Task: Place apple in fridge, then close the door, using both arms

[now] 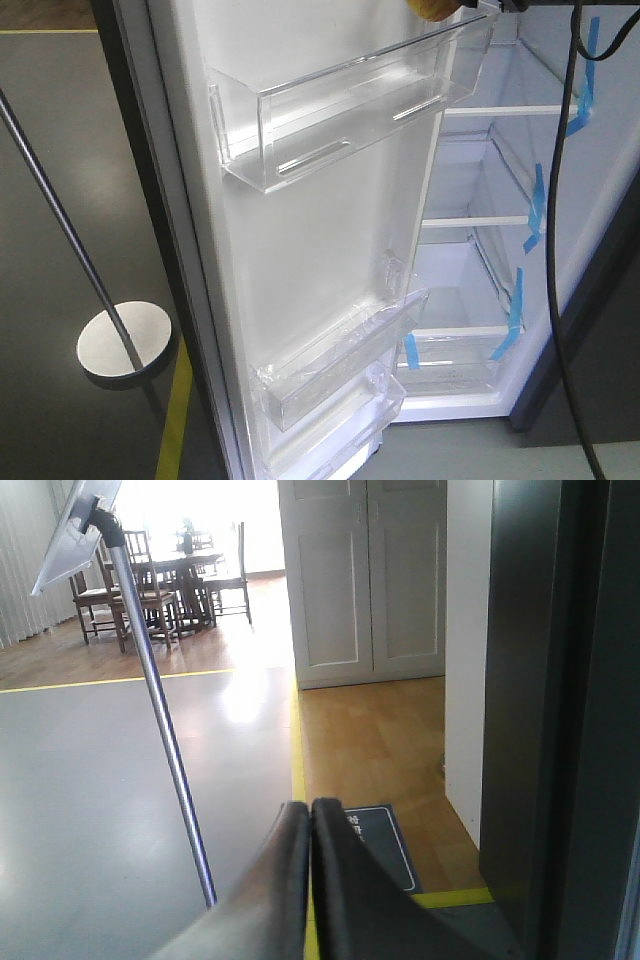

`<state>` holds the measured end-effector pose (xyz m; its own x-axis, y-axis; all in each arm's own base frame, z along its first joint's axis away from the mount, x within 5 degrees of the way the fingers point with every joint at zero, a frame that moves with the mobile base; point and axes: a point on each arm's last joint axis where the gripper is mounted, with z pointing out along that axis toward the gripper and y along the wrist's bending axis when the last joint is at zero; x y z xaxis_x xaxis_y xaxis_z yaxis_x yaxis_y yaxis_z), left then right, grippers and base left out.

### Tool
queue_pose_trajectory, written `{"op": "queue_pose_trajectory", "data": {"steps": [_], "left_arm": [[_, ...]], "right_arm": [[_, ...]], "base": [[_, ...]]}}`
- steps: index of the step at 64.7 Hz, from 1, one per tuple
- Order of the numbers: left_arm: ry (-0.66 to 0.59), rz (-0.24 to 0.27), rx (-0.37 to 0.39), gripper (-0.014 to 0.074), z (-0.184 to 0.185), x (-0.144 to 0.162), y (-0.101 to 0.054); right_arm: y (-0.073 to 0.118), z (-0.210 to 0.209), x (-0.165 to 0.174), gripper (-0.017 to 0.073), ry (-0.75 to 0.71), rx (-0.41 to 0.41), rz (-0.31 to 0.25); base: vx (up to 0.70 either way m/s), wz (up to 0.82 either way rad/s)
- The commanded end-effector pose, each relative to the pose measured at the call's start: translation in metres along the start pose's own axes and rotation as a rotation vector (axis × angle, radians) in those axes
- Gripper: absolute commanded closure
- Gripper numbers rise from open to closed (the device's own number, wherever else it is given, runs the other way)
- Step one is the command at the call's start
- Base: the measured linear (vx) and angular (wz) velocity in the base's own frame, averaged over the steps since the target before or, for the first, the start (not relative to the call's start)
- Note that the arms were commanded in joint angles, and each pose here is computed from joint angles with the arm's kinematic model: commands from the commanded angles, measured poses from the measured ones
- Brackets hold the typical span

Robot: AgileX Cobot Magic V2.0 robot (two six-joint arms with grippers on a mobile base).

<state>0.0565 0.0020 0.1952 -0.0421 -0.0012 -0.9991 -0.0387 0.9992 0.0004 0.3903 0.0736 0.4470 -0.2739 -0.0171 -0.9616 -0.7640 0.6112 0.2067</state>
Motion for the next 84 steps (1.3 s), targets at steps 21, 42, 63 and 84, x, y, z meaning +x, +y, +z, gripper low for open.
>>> {"op": "queue_pose_trajectory", "data": {"steps": [21,42,63,84], "left_arm": [[-0.106,-0.012,0.001,0.0600,-0.003,-0.013,0.000],[-0.106,-0.012,0.001,0.0600,-0.003,-0.013,0.000],[-0.106,-0.012,0.001,0.0600,-0.003,-0.013,0.000],[-0.106,-0.012,0.001,0.0600,-0.003,-0.013,0.000]], "right_arm": [[0.019,-0.017,-0.029,0.0008,-0.125,0.006,-0.026],[0.042,-0.032,-0.043,0.0151,-0.183,-0.071,-0.025],[0.103,-0.081,-0.068,0.0572,-0.184,-0.042,-0.218],[0.136,-0.109,-0.060,0.0565,-0.038,0.013,-0.226]], "base": [[0.00,0.00],[0.00,0.00],[0.00,0.00],[0.00,0.00]]}}
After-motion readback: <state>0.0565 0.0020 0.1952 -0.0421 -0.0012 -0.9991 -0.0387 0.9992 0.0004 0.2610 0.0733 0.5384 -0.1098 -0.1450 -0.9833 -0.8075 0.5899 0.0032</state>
